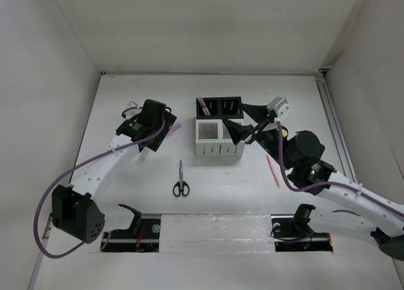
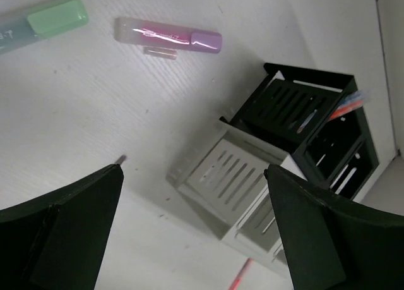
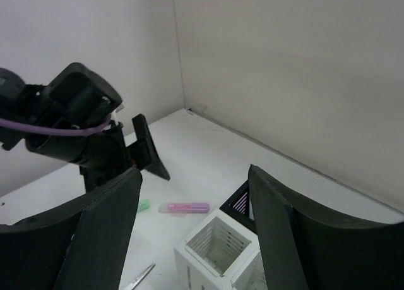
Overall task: Sort the stationery into containers
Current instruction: Pick up the pen from the center of the board.
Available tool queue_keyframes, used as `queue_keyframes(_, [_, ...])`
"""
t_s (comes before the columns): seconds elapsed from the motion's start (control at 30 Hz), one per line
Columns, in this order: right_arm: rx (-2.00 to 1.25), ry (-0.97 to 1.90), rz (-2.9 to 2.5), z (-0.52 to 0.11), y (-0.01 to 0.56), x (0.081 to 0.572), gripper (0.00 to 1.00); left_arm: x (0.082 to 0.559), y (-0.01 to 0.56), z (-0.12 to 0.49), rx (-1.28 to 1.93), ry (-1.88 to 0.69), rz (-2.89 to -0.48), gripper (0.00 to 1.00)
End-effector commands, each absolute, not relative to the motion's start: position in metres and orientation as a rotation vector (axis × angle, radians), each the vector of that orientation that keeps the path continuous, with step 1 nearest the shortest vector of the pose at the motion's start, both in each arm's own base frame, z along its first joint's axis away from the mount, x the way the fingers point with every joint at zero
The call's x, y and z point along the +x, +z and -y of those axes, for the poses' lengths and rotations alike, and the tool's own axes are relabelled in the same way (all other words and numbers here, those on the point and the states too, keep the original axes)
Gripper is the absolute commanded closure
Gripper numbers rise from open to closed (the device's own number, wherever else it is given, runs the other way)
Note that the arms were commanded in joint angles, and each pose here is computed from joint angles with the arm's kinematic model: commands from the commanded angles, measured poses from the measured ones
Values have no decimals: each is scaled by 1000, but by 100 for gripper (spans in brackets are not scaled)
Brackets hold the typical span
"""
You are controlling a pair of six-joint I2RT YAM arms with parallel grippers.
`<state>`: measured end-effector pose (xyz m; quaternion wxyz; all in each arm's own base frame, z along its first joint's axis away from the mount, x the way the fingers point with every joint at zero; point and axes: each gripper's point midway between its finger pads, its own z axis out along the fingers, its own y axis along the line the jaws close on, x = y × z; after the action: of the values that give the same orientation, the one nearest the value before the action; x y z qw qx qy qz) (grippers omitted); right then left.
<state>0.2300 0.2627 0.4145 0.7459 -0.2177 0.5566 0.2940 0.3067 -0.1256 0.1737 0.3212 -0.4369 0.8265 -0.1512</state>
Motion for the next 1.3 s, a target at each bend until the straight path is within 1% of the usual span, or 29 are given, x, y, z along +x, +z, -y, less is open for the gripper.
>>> queue_keyframes(0.0, [-423,658,-1269,-258,406,229,26,331,185,129,-1355,-440,-2053,6])
queue_keyframes(0.07, [-413,669,-1264,-253,410,226,26,343,176,133,-1437,-432,-2045,16])
queue_keyframes(0.1, [-417,666,-1271,-254,405,226,26,348,174,133,-1470,-427,-2025,19])
queue_keyframes(0.13, [-412,669,-1262,-252,409,224,26,349,161,133,-1519,-392,-2033,19])
queue_keyframes(0.23, [-417,666,-1271,-252,406,225,26,363,150,139,-1604,-424,-2039,20])
queue_keyframes(0.27, [-422,662,-1279,-252,404,225,26,365,138,137,-1641,-378,-2064,21])
queue_keyframes(0.37, [-427,659,-1287,-252,402,225,26,372,119,145,-1660,-343,-2116,33])
queue_keyframes(0.63, [-439,687,-1298,-254,392,219,26,367,77,151,-1729,-238,-2207,36])
queue_keyframes(0.77, [-443,702,-1297,-255,391,216,26,371,71,148,-1735,-201,-2188,36])
queue_keyframes(0.93, [-456,706,-1302,-255,385,214,26,372,48,139,-1786,-120,-2196,36])
queue_keyframes(1.27, [-450,710,-1292,-248,383,210,27,390,41,131,-1823,-146,-2156,37])
